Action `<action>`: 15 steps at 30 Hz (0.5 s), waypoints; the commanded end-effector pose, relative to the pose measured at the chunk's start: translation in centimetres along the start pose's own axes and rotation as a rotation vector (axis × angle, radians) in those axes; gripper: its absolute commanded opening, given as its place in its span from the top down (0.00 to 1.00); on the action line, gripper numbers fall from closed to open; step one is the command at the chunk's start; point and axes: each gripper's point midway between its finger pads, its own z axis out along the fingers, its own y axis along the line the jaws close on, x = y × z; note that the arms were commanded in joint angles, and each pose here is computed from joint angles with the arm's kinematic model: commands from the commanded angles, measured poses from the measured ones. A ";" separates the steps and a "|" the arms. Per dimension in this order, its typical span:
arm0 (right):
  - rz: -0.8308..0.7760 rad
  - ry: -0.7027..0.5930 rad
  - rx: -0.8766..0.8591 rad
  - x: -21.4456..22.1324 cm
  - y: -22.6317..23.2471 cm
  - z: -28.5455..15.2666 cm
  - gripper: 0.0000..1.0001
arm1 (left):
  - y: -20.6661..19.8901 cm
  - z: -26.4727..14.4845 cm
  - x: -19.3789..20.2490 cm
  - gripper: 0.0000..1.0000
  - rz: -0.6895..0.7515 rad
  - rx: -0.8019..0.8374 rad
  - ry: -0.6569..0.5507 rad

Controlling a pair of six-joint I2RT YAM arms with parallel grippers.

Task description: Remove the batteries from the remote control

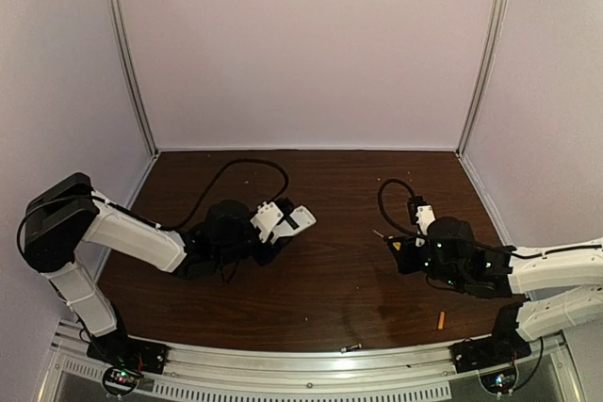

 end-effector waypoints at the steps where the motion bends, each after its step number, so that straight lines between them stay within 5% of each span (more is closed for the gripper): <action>1: 0.044 -0.042 0.062 0.0 -0.9 0.9 1.00 | 1.4 -1.2 1.2 1.00 -0.249 -0.128 0.020; 15: 0.021 -0.056 0.151 2.4 -2.3 2.2 1.00 | 1.7 -3.0 5.9 1.00 -0.447 -0.352 0.114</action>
